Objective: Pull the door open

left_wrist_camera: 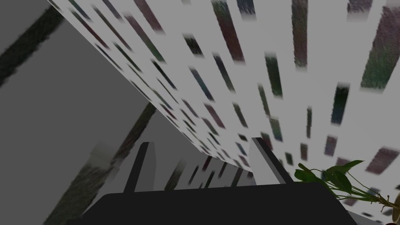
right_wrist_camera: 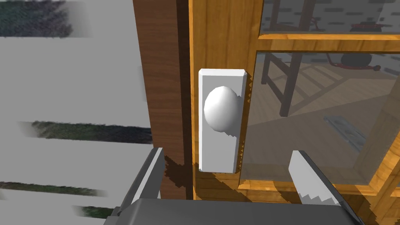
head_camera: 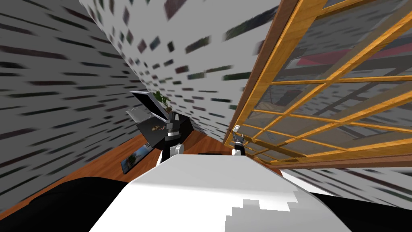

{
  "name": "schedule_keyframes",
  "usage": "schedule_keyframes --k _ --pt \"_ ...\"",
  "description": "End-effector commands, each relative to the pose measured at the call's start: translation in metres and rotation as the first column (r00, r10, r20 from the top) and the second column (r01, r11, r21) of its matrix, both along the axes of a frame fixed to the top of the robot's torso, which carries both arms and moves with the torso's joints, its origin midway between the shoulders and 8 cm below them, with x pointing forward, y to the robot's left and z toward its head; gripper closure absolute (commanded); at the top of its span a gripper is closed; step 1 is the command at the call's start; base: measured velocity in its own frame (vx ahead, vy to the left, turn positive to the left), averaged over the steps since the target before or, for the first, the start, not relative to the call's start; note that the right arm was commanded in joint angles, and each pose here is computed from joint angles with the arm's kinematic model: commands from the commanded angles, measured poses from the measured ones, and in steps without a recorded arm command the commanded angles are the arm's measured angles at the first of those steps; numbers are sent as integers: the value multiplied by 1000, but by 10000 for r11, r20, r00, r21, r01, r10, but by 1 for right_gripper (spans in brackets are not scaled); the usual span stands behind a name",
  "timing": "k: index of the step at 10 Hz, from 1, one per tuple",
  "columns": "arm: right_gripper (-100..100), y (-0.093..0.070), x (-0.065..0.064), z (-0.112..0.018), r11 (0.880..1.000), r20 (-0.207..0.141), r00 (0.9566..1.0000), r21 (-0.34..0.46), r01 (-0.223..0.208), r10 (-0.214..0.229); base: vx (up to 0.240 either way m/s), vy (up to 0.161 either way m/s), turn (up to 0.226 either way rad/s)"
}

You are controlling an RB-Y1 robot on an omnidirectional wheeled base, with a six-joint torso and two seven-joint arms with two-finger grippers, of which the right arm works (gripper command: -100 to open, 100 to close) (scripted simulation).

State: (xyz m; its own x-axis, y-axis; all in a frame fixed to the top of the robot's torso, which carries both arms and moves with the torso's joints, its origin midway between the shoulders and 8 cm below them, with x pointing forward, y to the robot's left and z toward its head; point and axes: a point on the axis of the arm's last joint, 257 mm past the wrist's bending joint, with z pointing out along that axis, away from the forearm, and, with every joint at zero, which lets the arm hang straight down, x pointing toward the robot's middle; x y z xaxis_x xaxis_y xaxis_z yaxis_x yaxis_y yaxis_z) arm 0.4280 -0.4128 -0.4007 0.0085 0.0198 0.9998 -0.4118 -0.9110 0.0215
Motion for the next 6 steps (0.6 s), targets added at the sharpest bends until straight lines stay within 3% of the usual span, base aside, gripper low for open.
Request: schedule_keyframes --k 1,6 --pt "-100 -15 -7 -1 9999 2 9999 3 115 -115 120 16 75" --pt "-100 -63 -32 0 9989 23 9989 -4 471 -471 175 -13 72"
